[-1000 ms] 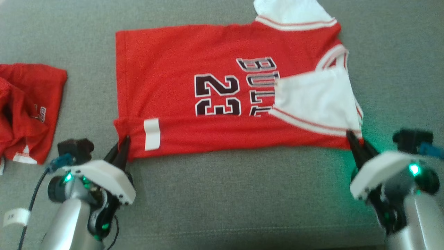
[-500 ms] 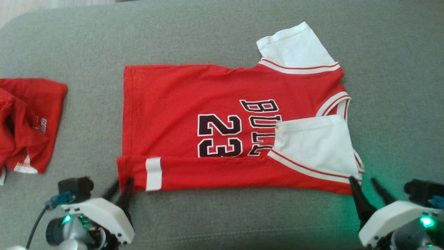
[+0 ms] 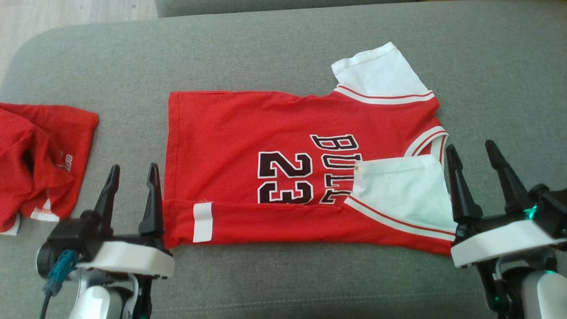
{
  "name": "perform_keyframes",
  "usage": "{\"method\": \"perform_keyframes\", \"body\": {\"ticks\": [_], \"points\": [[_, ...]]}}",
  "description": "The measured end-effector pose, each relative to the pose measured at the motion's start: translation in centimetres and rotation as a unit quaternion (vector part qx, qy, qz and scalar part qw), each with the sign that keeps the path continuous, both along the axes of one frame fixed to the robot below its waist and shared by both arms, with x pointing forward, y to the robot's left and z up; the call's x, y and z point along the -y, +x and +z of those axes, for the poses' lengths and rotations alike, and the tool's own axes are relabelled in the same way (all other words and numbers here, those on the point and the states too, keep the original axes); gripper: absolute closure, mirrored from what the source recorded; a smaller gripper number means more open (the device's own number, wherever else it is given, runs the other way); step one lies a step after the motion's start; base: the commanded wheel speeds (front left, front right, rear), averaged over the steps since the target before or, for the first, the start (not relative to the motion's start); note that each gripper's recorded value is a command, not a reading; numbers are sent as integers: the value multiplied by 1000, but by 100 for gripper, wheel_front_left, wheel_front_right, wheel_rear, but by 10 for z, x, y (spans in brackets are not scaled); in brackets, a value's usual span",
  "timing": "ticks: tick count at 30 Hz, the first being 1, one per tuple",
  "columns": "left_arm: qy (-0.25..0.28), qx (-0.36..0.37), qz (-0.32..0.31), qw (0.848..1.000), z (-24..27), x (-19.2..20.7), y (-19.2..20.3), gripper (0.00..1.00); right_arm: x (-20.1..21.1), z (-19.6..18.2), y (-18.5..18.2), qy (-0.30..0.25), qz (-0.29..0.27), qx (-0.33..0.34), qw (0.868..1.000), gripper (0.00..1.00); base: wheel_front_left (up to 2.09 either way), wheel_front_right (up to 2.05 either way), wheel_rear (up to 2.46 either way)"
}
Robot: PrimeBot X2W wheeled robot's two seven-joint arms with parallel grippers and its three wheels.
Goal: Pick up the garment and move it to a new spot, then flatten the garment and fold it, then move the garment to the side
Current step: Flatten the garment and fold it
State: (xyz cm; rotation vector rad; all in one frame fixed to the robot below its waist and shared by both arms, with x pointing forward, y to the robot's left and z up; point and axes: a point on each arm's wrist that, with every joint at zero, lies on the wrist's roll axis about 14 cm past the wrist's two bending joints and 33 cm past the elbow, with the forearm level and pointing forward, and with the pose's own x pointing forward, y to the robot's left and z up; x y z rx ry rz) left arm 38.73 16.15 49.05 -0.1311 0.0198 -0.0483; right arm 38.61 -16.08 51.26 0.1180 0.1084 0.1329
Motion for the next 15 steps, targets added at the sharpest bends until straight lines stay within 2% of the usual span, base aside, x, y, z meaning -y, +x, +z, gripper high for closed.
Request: {"method": "perform_keyframes", "body": {"ticks": [7, 15], "points": [[8, 29, 2, 1000, 17, 1, 2, 0, -4, 11, 2, -3, 7, 17, 1000, 0, 0, 0, 0], [13, -8, -15, 1000, -3, 6, 5, 0, -3, 7, 5, -3, 5, 12, 1000, 0, 0, 0, 0]]}}
